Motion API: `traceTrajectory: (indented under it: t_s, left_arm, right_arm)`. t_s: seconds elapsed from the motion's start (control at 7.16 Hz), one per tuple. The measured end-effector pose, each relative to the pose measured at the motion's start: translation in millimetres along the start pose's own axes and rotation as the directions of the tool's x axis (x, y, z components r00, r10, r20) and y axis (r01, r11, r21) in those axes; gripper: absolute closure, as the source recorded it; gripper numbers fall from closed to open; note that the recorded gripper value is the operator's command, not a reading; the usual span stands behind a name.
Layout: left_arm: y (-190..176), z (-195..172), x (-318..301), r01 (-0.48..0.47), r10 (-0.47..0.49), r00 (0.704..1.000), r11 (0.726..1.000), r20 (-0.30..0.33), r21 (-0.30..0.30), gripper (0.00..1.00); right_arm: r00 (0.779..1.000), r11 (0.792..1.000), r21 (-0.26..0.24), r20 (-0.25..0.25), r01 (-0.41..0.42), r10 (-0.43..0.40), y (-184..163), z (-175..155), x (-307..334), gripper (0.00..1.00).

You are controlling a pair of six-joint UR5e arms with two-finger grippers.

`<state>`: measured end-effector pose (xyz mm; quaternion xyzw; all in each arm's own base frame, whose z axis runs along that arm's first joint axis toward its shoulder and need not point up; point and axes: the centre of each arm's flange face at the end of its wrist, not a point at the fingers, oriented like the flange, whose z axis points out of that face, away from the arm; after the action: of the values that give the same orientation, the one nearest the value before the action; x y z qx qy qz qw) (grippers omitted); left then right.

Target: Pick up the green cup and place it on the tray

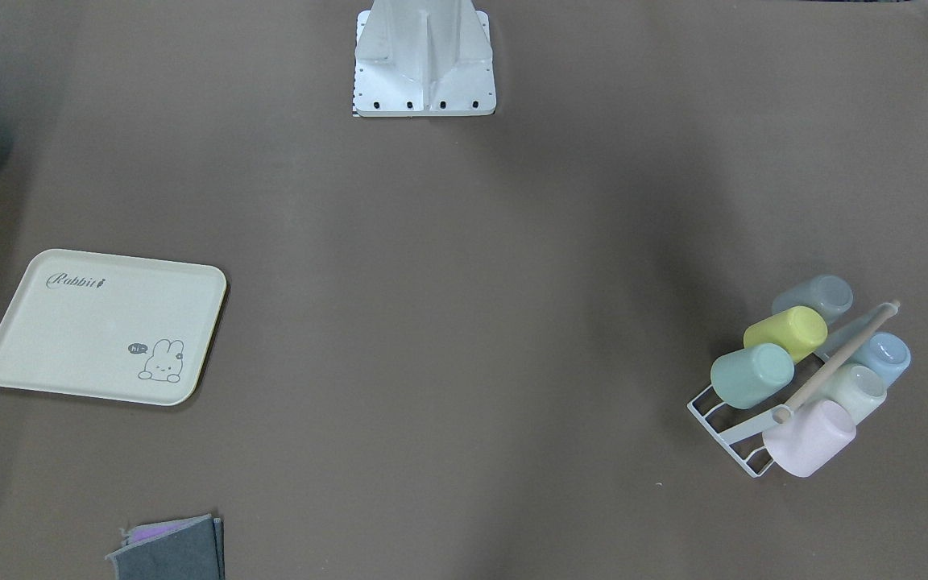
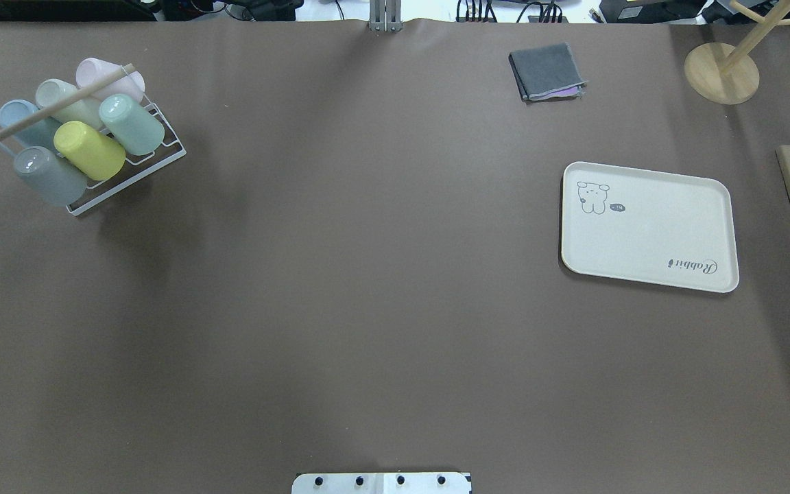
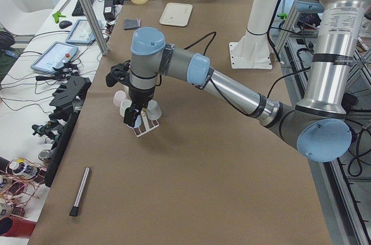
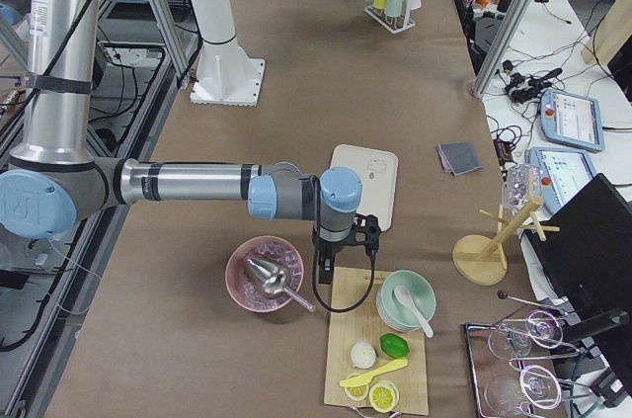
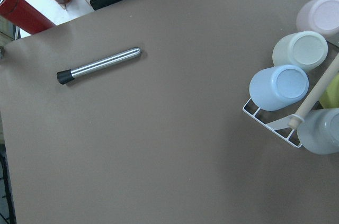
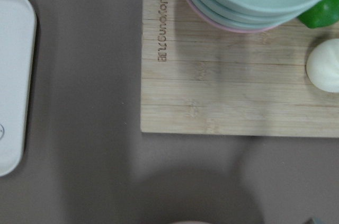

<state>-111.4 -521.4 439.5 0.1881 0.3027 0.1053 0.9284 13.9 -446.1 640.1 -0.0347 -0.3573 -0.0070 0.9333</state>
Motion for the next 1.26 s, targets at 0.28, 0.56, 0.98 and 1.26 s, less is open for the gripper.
traceTrajectory:
  t_s: [0.28, 0.56, 0.98, 1.26]
  left_arm:
    - [-35, -12, 41, -0.147, 0.144, 0.985, 0.989, 0.099, 0.029, 0.02]
    - [-71, -7, 103, -0.31, 0.299, 0.928, 0.951, 0.222, 0.014, 0.01]
    - [-118, 3, 186, -0.56, 0.535, 0.706, 0.823, 0.463, -0.096, 0.01]
    - [-134, 25, 258, -0.708, 0.696, 0.459, 0.662, 0.552, -0.246, 0.01]
  right_arm:
    - [0.998, 0.998, -0.016, -0.001, -0.064, 0.064, -62, 12, -63, 0.0]
    - [0.996, 0.995, -0.038, 0.004, -0.093, 0.093, -107, 35, -146, 0.0]
    - [0.992, 0.993, -0.001, 0.047, -0.121, 0.121, -122, 99, -167, 0.02]
    - [0.987, 0.989, 0.0, 0.063, -0.146, 0.146, -119, 123, -162, 0.26]
